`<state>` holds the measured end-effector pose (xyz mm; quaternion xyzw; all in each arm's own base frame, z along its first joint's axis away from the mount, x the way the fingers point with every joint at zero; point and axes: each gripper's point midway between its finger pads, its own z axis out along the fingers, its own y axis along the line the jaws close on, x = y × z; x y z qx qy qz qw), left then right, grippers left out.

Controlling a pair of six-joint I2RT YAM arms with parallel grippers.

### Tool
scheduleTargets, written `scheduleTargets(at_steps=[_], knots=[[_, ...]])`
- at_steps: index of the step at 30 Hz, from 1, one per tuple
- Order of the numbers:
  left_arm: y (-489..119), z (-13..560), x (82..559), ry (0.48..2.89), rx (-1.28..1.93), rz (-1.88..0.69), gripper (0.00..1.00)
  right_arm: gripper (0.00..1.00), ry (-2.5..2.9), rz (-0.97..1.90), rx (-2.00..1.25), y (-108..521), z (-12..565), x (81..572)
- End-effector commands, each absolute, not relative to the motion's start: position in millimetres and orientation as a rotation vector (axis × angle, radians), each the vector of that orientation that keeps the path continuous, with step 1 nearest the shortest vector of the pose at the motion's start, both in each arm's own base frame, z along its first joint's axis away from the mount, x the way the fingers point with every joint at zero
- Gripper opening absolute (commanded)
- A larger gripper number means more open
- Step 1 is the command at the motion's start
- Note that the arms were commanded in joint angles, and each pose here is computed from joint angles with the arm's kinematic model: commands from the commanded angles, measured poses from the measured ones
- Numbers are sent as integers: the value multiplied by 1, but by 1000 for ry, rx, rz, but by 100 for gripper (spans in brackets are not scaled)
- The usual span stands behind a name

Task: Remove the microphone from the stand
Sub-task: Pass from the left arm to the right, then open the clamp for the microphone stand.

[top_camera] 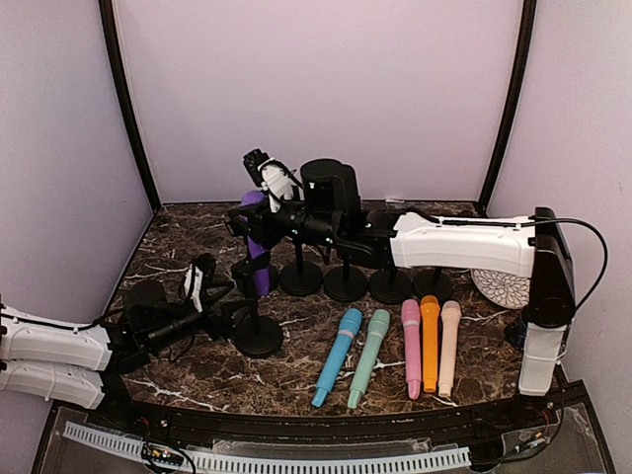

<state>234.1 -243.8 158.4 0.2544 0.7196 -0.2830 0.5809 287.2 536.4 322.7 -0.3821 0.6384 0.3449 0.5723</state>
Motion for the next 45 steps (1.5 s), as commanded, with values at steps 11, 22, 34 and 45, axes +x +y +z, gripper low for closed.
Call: scheduleTargets(at_steps=[11,22,34,45], knots=[[-232,205,237,1753,583,-576,85,16,1527,646,-771,526,326,292],[-244,223,247,1714,637,-541,87,16,1535,641,-802,530,319,286],[-246,232,252,1698,657,-504,81,16,1539,654,-823,535,316,284],[-245,240,251,1682,645,-505,73,16,1540,658,-832,537,316,283]])
